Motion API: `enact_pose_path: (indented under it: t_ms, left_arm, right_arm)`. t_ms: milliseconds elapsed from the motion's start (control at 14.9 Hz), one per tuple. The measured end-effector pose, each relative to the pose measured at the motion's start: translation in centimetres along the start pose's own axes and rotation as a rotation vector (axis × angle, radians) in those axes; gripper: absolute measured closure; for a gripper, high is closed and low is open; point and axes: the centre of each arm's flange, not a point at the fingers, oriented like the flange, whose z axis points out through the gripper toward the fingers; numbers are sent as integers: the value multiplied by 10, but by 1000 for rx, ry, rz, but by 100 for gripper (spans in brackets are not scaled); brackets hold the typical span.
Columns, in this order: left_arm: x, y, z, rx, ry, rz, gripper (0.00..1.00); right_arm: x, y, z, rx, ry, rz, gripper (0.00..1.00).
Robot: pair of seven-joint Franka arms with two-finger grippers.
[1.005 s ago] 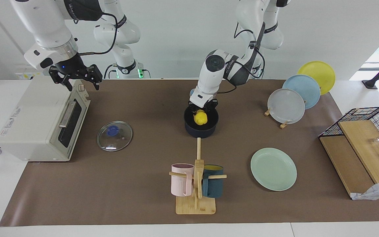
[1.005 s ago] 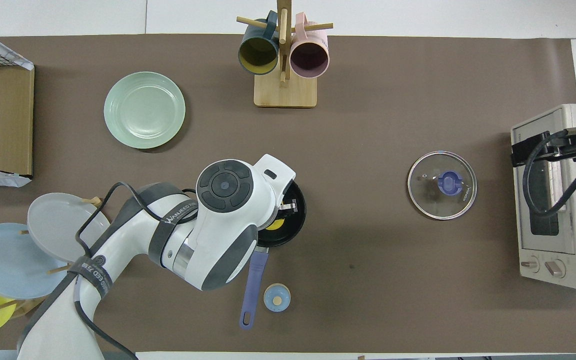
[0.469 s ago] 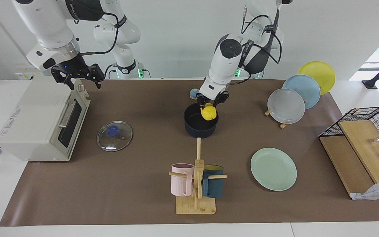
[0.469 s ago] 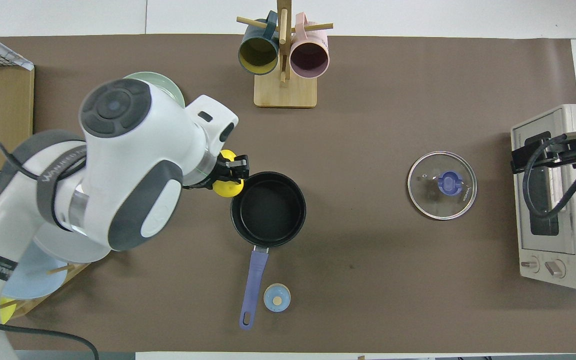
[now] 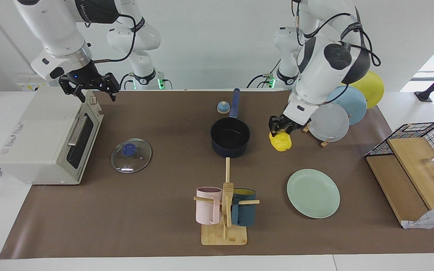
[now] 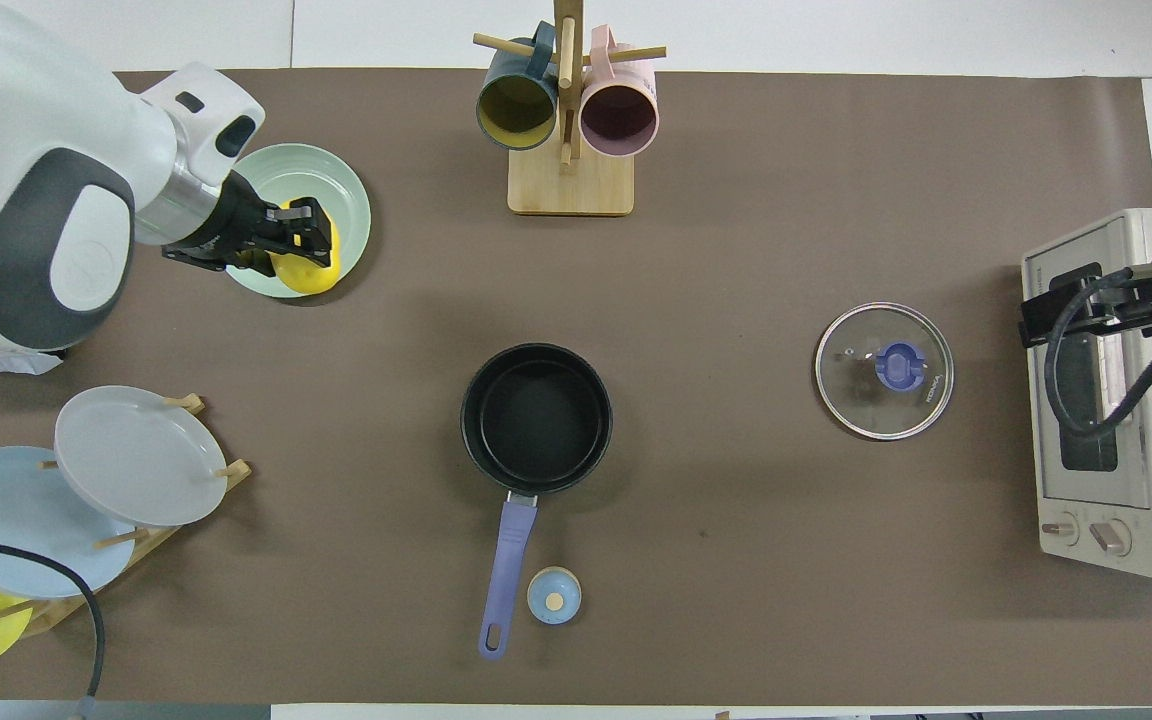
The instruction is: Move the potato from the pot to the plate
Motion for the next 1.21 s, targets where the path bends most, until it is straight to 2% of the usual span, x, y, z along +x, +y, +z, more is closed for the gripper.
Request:
enact_pose_path:
  t_ms: [134,335,603,1072,1206]
  left_arm:
    - [25,-29,19,0,0,40,45]
    - [53,-54,75,17,-12,52,45]
    - [64,-57,129,46,-28,64,45]
    - [61,-64,145,60,-27,85,45]
    - [61,-64,146,61,-26,94,30]
  right_arm:
    - [0,-1,0,9,0,0,0]
    - [0,0,0,10,0,1,0]
    - [0,0,0,10,1,1,0]
    - [0,-2,0,10,1,-3,0]
    - [0,-2,0,10,1,-3,0]
